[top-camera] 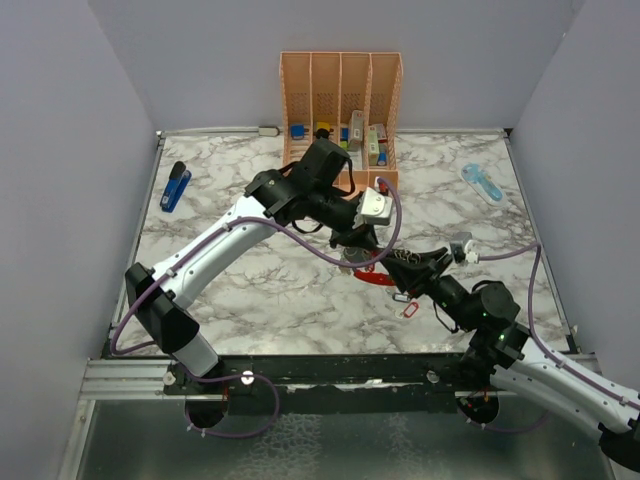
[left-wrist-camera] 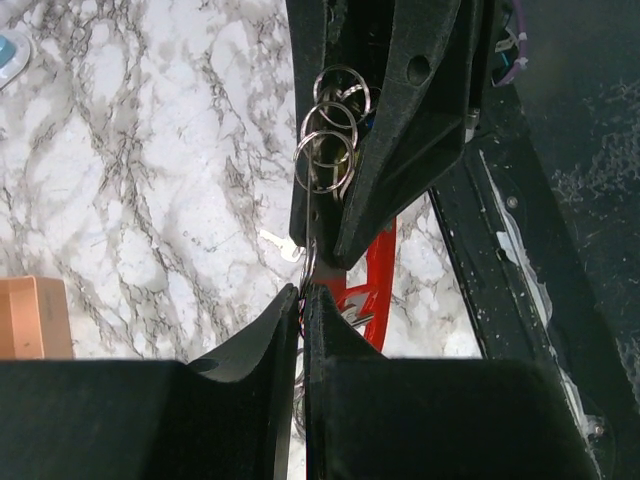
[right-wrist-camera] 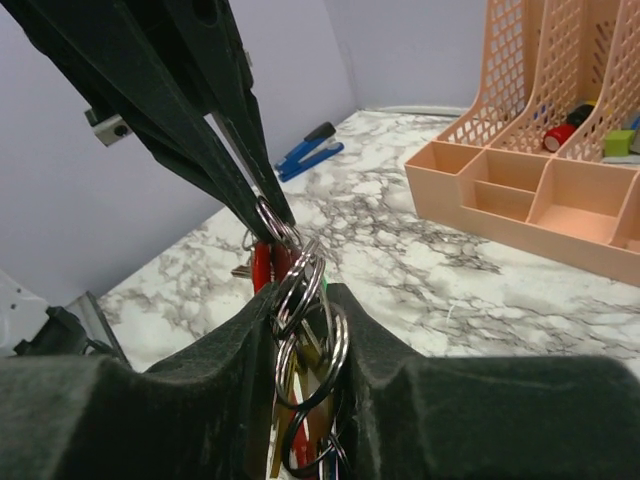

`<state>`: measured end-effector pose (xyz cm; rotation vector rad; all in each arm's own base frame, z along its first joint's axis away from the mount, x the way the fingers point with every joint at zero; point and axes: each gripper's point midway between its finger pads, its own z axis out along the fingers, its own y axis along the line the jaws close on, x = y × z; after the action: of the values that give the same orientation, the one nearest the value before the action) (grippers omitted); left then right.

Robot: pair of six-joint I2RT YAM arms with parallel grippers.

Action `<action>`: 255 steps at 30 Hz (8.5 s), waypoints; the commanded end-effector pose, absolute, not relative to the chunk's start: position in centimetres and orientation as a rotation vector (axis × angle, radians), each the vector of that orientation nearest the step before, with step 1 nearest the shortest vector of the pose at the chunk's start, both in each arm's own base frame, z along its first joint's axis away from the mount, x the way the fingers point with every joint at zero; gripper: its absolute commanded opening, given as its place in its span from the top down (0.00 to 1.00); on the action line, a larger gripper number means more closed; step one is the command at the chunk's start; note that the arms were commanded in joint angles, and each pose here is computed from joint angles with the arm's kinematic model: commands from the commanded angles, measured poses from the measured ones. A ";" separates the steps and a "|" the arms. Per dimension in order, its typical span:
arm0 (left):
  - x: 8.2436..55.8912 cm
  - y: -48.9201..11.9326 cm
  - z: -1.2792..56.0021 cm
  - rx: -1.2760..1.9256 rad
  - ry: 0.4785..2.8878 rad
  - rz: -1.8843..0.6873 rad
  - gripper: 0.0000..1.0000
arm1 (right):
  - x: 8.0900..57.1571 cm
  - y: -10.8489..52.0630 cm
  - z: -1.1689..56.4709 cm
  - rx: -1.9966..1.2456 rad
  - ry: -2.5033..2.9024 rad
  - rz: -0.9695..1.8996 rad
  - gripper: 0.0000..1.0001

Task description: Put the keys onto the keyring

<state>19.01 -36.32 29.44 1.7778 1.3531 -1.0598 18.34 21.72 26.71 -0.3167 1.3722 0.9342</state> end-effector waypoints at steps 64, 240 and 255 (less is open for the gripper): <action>19.7 -27.6 24.8 1.788 1.396 -0.959 1.00 | 21.1 18.0 3.8 -0.212 2.520 0.008 0.65; 12.2 -32.1 32.9 1.990 0.704 -1.264 1.00 | 19.1 21.3 12.7 -0.220 2.190 0.652 0.99; 12.4 -32.2 33.0 1.996 0.710 -1.249 1.00 | 16.0 21.8 20.4 -0.397 1.879 0.918 0.99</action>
<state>13.23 -32.03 31.37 2.0380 0.7580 -1.2025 16.98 21.20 17.10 -0.2982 2.0245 0.8225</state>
